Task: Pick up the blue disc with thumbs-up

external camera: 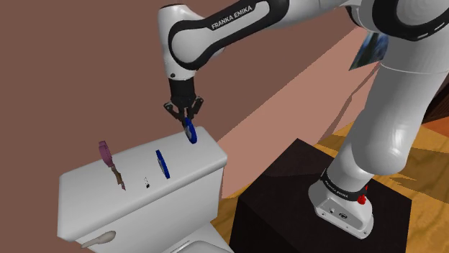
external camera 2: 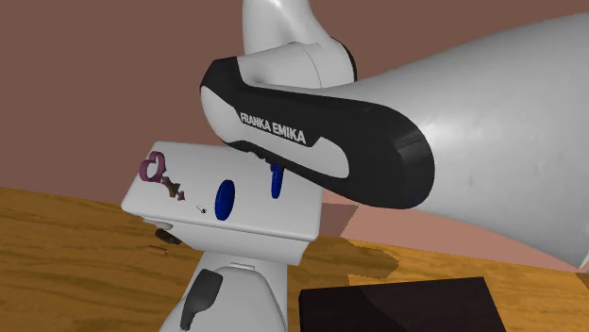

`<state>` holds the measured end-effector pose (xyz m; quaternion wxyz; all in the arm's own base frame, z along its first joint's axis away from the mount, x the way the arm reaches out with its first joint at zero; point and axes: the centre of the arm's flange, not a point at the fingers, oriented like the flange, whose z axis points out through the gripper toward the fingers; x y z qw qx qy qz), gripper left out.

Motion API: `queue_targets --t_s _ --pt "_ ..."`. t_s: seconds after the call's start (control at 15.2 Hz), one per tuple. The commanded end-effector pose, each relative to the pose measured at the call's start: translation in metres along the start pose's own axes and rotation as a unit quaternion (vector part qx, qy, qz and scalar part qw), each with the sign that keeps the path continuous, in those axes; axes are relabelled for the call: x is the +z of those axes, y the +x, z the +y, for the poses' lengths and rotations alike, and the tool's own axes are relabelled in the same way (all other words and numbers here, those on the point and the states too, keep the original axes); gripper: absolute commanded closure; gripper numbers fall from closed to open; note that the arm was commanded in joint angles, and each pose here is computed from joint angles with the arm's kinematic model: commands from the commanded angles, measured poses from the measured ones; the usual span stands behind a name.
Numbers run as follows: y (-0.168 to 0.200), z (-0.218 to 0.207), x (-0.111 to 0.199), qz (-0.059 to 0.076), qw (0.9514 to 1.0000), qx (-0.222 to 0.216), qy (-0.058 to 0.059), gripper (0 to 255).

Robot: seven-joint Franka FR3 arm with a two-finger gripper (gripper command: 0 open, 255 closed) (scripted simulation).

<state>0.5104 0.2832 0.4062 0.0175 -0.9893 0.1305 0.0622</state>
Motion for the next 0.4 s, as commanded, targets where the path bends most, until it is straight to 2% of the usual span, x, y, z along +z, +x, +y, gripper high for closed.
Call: queue_targets --t_s 0.0,0.33 --pt "-0.003 0.0 -0.011 0.0 1.0 0.0 0.0 255" --pt "-0.005 0.0 -0.027 0.0 1.0 0.0 0.0 255"
